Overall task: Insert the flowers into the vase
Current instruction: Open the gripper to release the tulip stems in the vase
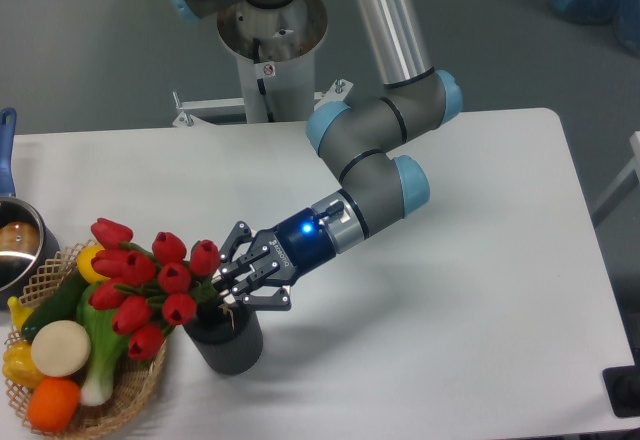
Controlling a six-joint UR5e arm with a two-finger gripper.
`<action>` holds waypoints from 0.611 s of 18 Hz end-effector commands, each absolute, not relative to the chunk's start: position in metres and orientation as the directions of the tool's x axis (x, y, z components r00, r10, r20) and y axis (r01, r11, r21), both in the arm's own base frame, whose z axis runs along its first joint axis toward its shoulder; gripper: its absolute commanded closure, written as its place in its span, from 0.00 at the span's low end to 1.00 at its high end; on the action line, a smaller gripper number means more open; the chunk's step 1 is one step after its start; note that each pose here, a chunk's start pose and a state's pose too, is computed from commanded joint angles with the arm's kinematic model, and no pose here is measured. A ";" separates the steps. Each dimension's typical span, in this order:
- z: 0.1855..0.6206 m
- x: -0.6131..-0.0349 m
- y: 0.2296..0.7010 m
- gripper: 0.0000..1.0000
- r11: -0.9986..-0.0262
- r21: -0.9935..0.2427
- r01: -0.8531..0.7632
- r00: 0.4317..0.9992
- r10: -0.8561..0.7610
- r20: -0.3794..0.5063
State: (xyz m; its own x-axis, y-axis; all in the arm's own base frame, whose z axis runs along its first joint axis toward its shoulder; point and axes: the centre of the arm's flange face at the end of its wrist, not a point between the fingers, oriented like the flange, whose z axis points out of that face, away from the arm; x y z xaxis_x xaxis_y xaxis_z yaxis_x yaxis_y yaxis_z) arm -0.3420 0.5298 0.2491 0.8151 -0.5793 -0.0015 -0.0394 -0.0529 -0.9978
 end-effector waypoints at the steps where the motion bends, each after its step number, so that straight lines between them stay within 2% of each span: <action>1: 0.247 -0.341 0.529 0.73 -0.049 -0.998 -0.044 0.815 -0.580 -0.008; 4: 0.241 -0.345 0.525 0.73 -0.024 -0.997 -0.071 0.817 -0.574 -0.044; 11: 0.240 -0.344 0.525 0.73 -0.017 -0.997 -0.070 0.817 -0.574 -0.047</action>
